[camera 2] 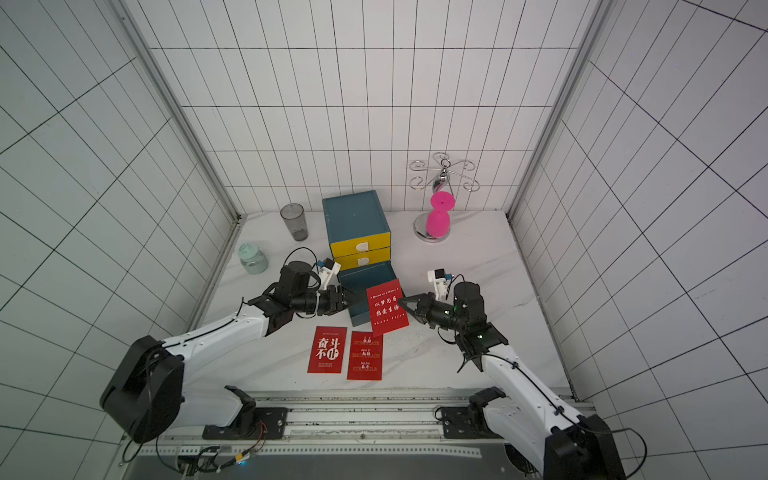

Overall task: Take the postcards out of the drawer
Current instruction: Place the postcard at the center of the board.

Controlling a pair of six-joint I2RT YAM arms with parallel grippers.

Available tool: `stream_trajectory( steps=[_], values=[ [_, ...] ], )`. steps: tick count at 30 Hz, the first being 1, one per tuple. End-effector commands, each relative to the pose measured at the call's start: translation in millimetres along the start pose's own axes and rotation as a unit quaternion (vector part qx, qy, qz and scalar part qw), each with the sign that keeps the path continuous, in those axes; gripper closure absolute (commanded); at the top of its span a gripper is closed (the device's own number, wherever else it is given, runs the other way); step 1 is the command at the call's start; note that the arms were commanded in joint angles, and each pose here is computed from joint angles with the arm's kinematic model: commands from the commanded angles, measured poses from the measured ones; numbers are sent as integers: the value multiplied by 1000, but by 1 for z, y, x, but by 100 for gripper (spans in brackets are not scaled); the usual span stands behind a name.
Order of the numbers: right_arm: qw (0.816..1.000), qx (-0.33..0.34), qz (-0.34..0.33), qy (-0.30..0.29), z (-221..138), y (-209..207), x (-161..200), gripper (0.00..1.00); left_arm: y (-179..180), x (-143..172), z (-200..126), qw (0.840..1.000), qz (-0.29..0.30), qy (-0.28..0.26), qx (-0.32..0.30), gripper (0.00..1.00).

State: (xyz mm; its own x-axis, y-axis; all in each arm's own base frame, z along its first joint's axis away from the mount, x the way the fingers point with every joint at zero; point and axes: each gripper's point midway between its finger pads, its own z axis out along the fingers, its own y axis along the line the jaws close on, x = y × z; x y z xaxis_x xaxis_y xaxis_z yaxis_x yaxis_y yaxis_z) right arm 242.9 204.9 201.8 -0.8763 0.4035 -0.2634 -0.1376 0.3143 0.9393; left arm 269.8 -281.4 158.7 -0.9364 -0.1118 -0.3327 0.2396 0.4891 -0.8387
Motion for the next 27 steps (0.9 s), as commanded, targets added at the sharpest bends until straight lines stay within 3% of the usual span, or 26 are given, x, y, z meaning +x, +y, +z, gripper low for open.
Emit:
stream_trajectory(
  steps=[1, 14, 23, 27],
  values=[
    [1000, 9, 27, -11, -6, -15, 4, 100, -25, -5, 11, 998, -3, -15, 58, 46],
    [999, 2, 40, -16, -10, -20, 8, 100, -41, 7, 37, 996, -9, 2, 91, 50],
    [999, 2, 45, -18, -11, -26, 11, 100, -42, 3, 46, 995, -12, -5, 98, 64],
    [999, 2, 45, -19, -12, -27, 12, 100, -40, 4, 48, 995, -12, -5, 97, 75]
  ],
)
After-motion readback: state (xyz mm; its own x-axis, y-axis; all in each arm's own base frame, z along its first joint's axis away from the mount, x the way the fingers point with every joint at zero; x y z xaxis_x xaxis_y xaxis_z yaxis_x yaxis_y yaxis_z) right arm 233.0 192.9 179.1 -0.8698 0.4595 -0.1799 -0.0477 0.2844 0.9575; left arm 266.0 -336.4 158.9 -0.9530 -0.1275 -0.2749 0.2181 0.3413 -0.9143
